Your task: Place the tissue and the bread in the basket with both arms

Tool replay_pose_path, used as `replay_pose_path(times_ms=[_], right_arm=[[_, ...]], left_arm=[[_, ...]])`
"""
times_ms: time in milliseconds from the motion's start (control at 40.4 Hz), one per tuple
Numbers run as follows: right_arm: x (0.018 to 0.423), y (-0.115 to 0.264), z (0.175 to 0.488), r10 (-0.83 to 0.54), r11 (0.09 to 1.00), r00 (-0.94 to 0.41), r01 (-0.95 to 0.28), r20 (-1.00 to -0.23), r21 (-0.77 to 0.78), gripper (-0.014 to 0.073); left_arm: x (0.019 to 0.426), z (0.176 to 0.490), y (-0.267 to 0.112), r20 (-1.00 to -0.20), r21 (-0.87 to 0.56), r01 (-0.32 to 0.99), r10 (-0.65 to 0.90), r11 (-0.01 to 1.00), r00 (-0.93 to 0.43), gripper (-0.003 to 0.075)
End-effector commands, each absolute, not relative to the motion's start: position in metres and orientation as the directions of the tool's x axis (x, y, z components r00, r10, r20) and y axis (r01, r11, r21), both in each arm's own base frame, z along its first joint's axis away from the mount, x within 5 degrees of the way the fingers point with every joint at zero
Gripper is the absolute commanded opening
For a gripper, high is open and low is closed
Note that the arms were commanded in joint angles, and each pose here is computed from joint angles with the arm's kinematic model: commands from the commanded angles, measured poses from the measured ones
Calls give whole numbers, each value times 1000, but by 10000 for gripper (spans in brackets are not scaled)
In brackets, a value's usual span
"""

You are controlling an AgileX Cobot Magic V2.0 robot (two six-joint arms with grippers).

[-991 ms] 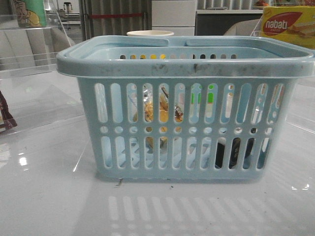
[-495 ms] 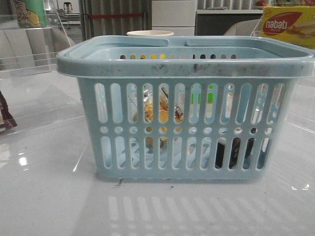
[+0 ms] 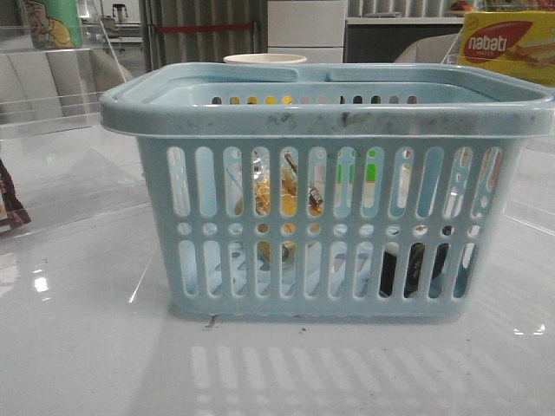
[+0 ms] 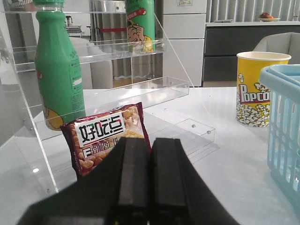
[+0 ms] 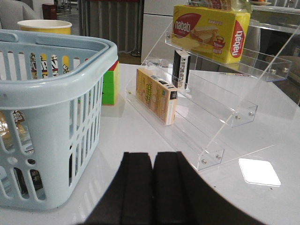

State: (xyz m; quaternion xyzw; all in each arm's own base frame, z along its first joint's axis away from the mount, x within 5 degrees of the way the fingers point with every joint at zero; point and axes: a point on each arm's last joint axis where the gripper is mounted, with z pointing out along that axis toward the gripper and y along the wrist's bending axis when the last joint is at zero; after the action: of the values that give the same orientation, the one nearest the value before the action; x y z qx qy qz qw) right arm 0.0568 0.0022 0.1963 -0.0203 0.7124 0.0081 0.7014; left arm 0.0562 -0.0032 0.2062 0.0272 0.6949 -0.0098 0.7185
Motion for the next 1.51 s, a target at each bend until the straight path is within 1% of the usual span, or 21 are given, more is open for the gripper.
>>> replay_pose_path(times_ms=[0,842,1040,1486], right_arm=[[55,2,205,-15,999,94,-33,-995,-18,60],[55,2,205,-15,999,94,-33,-995,-18,60],[54,2,210,-13,999,147,-33,-989,-18,60],[54,2,210,-13,999,145,-33,-989,-18,60]], left_arm=[[54,215,-2,-990,14,35,9,999,138,94],[54,215,-2,-990,14,35,9,999,138,94],[54,215,-2,-990,14,35,9,999,138,94],[54,215,-2,-990,14,35,9,999,138,94]])
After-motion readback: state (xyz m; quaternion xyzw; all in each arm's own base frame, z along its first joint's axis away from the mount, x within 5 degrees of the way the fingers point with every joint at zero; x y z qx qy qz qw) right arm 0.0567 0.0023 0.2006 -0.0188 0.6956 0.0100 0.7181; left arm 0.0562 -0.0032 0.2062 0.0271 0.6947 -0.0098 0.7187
